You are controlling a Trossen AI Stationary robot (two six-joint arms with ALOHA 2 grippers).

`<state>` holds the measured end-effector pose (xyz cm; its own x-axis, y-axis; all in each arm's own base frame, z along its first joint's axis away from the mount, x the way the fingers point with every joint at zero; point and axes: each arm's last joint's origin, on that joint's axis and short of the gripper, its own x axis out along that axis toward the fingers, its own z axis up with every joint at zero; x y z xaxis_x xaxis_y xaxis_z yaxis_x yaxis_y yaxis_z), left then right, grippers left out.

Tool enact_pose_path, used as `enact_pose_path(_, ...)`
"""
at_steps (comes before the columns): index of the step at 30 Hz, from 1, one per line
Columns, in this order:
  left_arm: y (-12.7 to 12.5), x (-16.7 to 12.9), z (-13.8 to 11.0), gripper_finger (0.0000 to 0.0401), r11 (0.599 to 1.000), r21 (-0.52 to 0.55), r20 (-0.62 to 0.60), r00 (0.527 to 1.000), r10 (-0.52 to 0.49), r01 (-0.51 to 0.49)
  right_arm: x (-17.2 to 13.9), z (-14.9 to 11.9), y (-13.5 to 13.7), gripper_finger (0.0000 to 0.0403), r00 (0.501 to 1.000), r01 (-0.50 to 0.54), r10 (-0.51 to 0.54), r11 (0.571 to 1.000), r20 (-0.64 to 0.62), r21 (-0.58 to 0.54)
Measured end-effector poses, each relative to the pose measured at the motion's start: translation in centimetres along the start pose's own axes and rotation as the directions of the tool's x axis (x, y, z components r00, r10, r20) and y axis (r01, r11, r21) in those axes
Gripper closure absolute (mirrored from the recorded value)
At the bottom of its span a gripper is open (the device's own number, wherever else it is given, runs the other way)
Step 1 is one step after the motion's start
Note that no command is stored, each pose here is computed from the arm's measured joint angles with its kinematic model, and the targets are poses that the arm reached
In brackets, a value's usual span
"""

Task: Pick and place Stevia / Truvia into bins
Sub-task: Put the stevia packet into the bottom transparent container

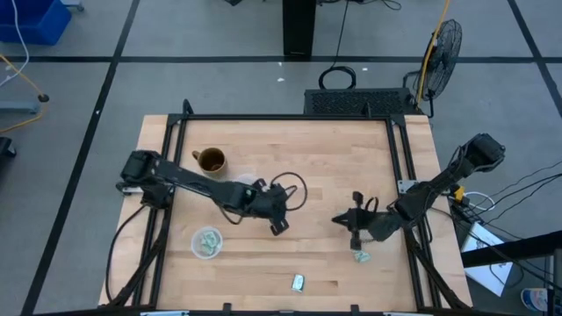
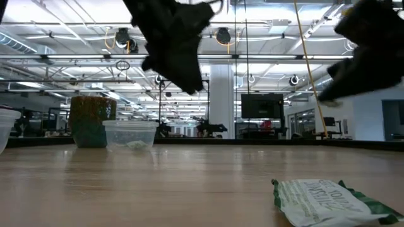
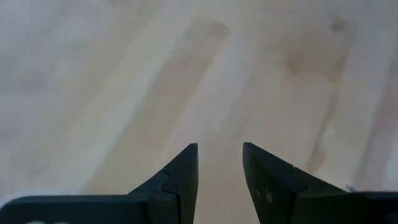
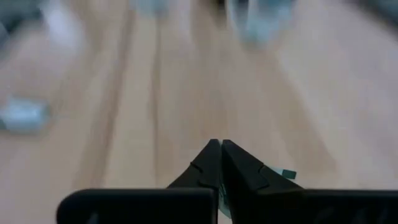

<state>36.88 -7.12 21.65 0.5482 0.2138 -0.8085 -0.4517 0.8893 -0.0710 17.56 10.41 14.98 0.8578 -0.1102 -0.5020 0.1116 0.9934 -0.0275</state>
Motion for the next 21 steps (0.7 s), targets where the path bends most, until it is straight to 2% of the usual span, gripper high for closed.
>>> enact_pose_path(2,-0.5,1.3,0.1,0.027,0.998,0.023,0.003,0.998,-0.06,0.06,0.1,1.5,0.0,0.0401,0.994,-0.018,0.02,1.0,0.11,-0.014)
enact_pose_path(5,-1.7,2.7,0.8,0.027,0.987,0.054,0.091,0.983,-0.157,0.152,0.1,3.4,-0.3,0.0401,0.967,-0.029,0.02,0.999,0.256,0.03)
enact_pose_path(7,-2.6,3.2,1.2,0.027,0.968,0.14,0.16,0.96,-0.232,0.21,0.2,4.4,-0.7,0.0401,0.943,-0.029,0.004,0.997,0.332,0.071)
enact_pose_path(9,-3.6,3.2,1.7,0.027,0.926,0.283,0.226,0.921,-0.317,0.249,0.2,5.1,-1.1,0.0402,0.925,-0.037,0.004,0.996,0.379,0.078)
enact_pose_path(12,-4.6,3.0,2.2,0.027,0.876,0.428,0.318,0.87,-0.376,0.223,0.5,5.4,-1.5,0.0402,0.922,-0.076,0.044,0.995,0.386,0.07)
enact_pose_path(17,-4.8,2.9,3.1,0.027,0.89,0.446,0.465,0.826,-0.319,0.093,0.9,5.7,-2.3,0.0402,0.92,-0.127,0.036,0.969,0.391,0.21)
enact_pose_path(21,-4.5,3.1,3.4,0.027,0.887,0.459,0.482,0.824,-0.297,0.051,1.1,5.9,-2.8,0.0402,0.919,-0.129,0.011,0.953,0.393,0.275)
